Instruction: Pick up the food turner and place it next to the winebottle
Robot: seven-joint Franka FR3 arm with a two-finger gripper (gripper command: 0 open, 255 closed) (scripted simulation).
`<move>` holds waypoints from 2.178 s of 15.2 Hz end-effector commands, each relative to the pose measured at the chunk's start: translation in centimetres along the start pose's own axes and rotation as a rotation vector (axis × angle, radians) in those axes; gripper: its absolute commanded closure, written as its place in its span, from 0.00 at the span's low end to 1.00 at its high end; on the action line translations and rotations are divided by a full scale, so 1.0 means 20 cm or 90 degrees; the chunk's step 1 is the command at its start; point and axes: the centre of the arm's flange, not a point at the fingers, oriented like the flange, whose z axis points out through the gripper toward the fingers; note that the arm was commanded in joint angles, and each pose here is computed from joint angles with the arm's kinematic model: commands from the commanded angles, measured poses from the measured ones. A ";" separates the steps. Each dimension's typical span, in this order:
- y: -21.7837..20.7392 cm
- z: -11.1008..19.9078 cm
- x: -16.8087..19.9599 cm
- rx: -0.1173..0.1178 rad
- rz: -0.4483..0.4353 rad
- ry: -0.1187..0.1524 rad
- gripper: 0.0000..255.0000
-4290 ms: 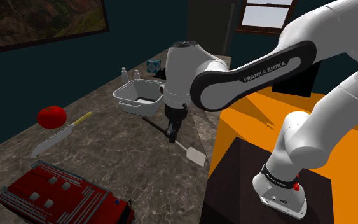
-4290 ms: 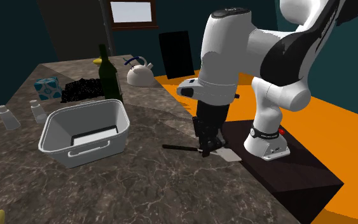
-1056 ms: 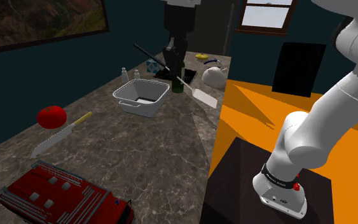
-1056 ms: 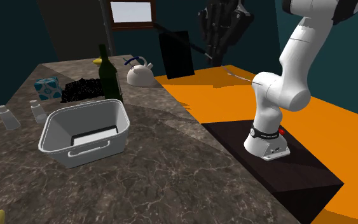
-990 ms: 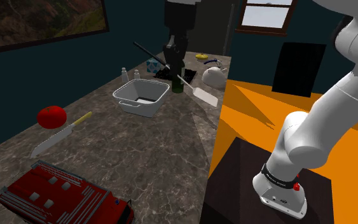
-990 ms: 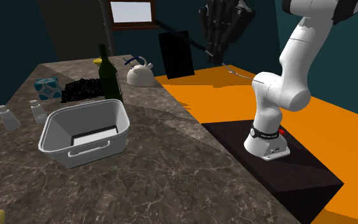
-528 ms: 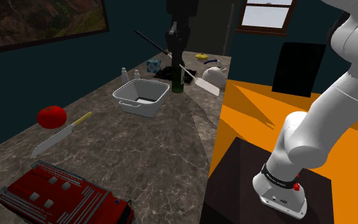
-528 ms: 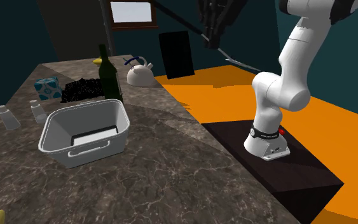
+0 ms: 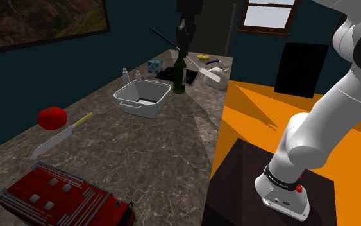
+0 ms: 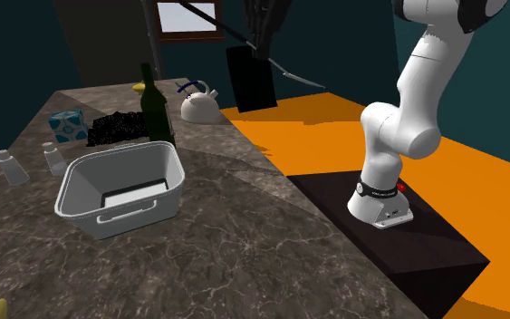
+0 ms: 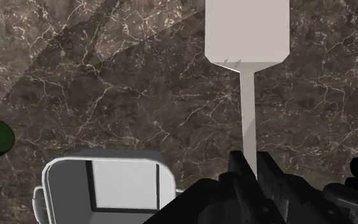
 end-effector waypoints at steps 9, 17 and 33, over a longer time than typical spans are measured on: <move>0.66 0.00 0.05 0.000 -0.001 0.000 1.00; 1.19 0.00 0.11 0.000 -0.001 0.000 1.00; 1.70 0.24 0.15 0.000 -0.001 0.000 1.00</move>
